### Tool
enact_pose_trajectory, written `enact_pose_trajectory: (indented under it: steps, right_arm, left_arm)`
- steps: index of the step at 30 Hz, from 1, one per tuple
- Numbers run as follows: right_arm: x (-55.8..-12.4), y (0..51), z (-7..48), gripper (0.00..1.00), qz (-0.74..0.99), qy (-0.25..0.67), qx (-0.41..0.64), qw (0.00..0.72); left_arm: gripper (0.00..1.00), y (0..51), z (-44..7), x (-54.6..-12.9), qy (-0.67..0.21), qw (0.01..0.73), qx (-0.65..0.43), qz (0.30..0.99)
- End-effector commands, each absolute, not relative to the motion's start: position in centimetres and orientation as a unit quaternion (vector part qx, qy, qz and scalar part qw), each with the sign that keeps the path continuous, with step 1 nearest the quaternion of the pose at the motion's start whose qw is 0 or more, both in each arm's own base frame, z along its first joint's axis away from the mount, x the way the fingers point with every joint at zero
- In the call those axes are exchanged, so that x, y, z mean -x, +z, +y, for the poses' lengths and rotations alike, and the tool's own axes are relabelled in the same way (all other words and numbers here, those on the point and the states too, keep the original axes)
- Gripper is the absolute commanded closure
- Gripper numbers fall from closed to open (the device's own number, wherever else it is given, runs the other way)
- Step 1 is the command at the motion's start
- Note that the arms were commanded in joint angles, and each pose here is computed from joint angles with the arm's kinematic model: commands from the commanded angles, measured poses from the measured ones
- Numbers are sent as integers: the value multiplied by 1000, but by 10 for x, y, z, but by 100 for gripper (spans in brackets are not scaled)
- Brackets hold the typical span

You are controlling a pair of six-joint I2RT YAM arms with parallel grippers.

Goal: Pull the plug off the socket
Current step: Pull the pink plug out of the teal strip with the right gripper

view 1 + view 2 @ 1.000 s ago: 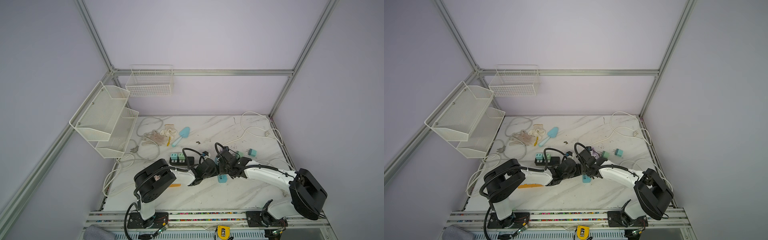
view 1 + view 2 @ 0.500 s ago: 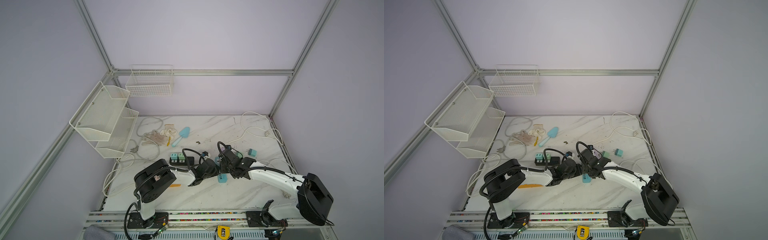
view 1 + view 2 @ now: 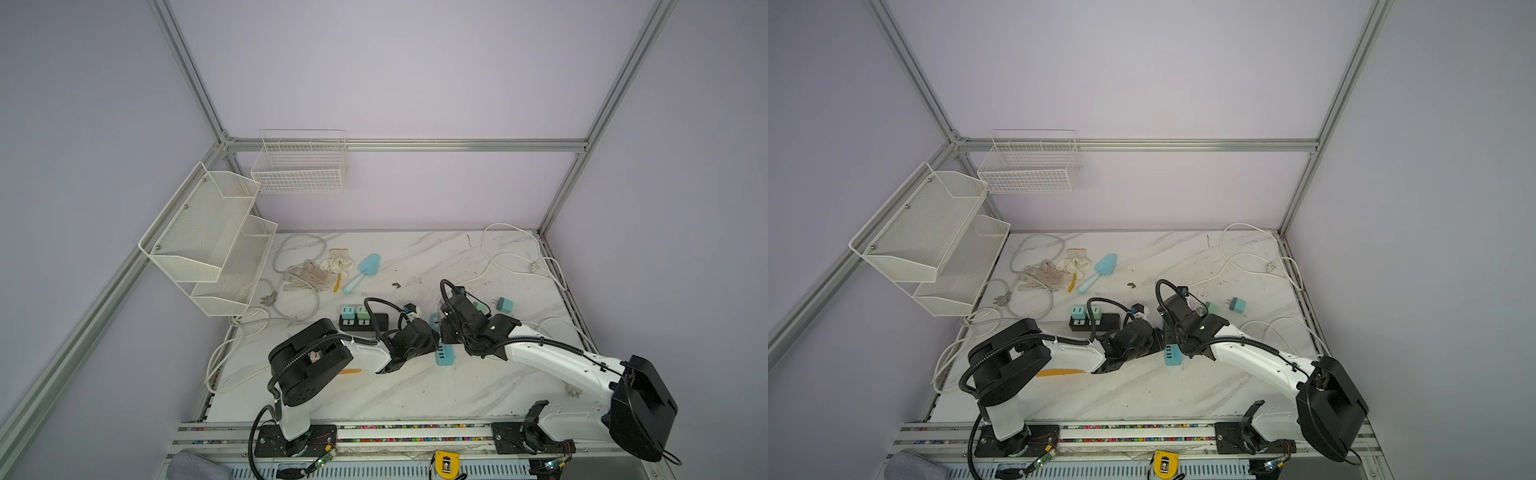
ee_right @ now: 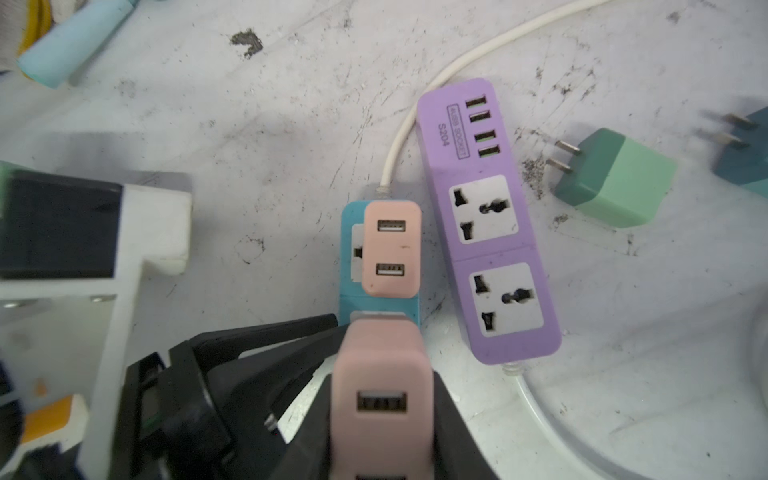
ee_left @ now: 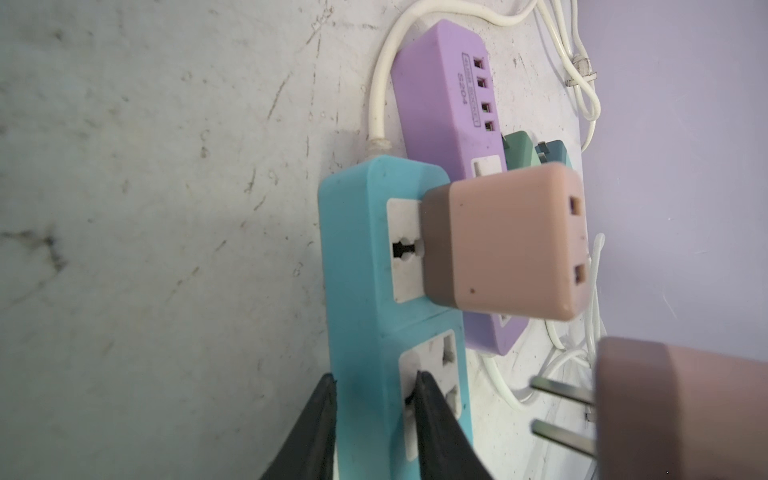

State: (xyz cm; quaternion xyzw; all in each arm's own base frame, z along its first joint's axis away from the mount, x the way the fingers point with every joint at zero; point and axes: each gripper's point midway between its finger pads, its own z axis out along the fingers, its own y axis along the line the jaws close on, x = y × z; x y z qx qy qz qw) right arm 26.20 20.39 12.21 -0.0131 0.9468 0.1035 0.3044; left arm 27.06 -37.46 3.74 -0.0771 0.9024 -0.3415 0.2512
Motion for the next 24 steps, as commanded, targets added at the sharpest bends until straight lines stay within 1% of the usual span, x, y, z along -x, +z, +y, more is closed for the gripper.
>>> enact_pose_trajectory:
  steps: [1,7,12,18,24]
  right_arm:
    - [-257,134,194,91,944,104,-6,314]
    - [-243,145,182,91,940,122,-32,317]
    - [-229,146,174,91,937,155,-59,308]
    - [-213,135,164,91,933,184,-105,291]
    - [-209,123,149,91,925,180,-158,293]
  left_arm:
    - [69,-11,-344,-234,-249,185,39,950]
    - [68,32,-364,-248,-280,218,12,935]
    - [65,67,-368,-252,-306,245,-2,920]
    - [64,82,-353,-243,-314,257,-5,914]
    - [60,85,-327,-236,-305,275,6,912]
